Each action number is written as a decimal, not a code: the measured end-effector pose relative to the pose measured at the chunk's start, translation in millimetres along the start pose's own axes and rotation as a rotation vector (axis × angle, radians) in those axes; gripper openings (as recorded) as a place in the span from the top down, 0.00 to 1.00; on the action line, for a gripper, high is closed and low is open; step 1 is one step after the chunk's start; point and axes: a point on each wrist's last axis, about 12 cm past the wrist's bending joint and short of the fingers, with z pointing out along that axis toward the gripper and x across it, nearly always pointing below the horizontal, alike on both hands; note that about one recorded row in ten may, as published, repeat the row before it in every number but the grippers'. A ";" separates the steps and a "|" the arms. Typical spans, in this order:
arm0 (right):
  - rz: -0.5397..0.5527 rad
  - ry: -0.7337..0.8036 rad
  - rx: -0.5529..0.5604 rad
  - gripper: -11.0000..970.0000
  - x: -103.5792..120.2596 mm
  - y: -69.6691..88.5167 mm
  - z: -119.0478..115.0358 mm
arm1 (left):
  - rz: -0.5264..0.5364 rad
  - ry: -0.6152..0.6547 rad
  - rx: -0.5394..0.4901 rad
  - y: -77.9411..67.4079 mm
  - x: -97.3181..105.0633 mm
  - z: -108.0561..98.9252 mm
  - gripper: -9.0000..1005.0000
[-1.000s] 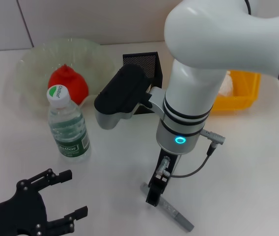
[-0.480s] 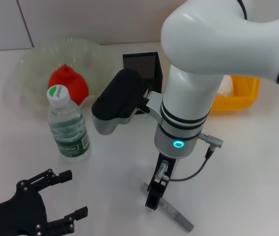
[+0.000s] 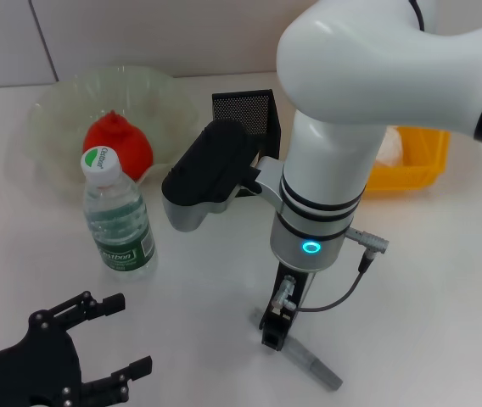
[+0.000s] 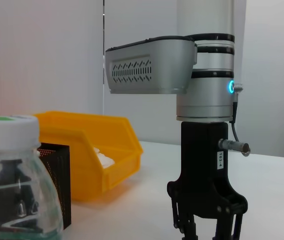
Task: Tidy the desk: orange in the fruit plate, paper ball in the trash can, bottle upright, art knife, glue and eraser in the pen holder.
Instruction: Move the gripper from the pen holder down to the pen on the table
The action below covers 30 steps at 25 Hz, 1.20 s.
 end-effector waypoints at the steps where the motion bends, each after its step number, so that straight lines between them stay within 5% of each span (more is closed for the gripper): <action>1: 0.000 0.000 0.000 0.47 0.0 0.0 0.0 | 0.000 0.000 0.000 0.0 0.0 0.0 0.19; 30: 0.143 -0.002 -0.064 0.60 5.4 -19.8 -1.0 | -0.001 0.000 0.006 -0.4 0.1 0.8 0.19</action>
